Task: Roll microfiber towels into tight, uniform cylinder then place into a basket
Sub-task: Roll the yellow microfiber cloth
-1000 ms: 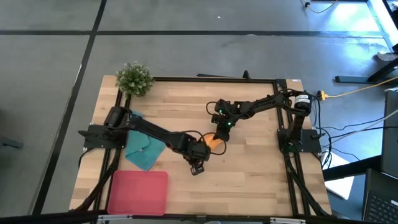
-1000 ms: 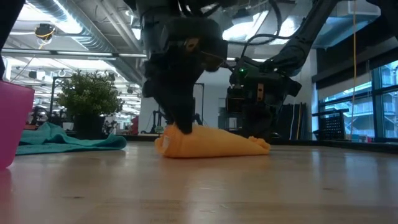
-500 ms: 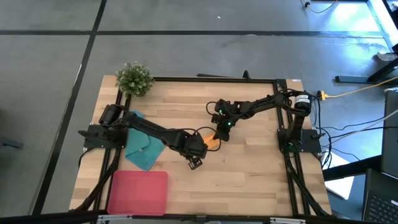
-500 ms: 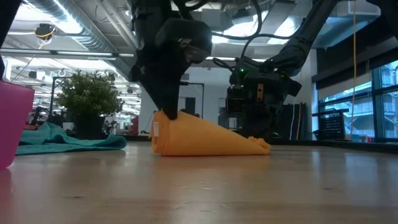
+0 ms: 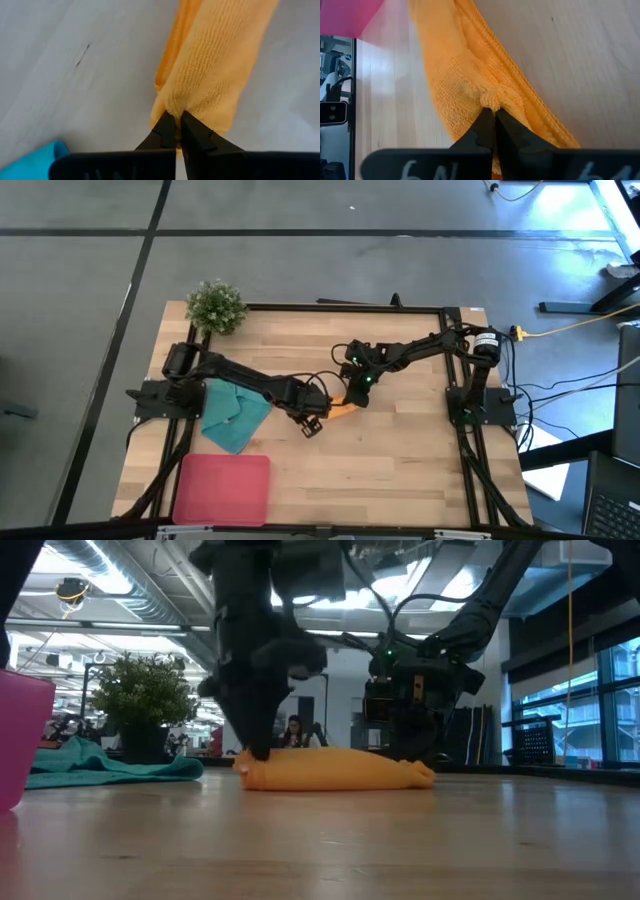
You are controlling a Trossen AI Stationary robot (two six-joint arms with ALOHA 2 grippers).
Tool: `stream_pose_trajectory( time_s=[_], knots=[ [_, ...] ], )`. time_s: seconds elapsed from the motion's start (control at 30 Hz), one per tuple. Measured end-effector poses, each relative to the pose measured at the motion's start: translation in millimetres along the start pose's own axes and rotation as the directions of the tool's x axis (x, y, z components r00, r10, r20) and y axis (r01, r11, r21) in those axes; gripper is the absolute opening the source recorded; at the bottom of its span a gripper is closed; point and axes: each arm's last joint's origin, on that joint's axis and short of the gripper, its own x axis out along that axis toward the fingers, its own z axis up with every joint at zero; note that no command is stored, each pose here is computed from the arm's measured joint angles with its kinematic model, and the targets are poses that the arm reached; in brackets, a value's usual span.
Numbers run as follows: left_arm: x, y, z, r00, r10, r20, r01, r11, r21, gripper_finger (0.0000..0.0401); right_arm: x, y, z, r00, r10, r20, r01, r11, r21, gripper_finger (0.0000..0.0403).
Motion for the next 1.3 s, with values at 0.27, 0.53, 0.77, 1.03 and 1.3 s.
stream_pose_trajectory(
  time_s=[0.27,0.53,0.77,1.03,1.3],
  knots=[
    [18.2,8.6,-4.5,0.999,-0.024,0.023,0.024,1.0,-0.015,0.0,0.1,0.2,0.4,1.0,0.001,0.004,-0.001,1.0,0.0,0.0007],
    [21.6,10.2,-8.1,1.0,-0.017,0.015,0.017,1.0,-0.009,0.0,1.1,2.3,3.4,0.998,0.054,0.031,-0.052,0.997,-0.065,0.0024],
    [22.3,9.7,-8.6,1.0,-0.017,0.015,0.016,1.0,0.016,0.0,1.0,2.7,4.8,0.997,0.059,0.041,-0.057,0.997,-0.049,0.0067],
    [23.0,9.8,-8.8,1.0,-0.015,0.013,0.015,1.0,0.019,0.0,-7.4,-2.3,10.2,0.994,0.065,0.084,-0.065,0.998,-0.003,0.0102],
    [23.3,8.5,-10.4,1.0,-0.015,0.012,0.015,1.0,0.018,0.0,-39.9,9.5,18.9,0.983,-0.003,0.185,0.02,0.996,-0.091,0.0103]
  ],
)
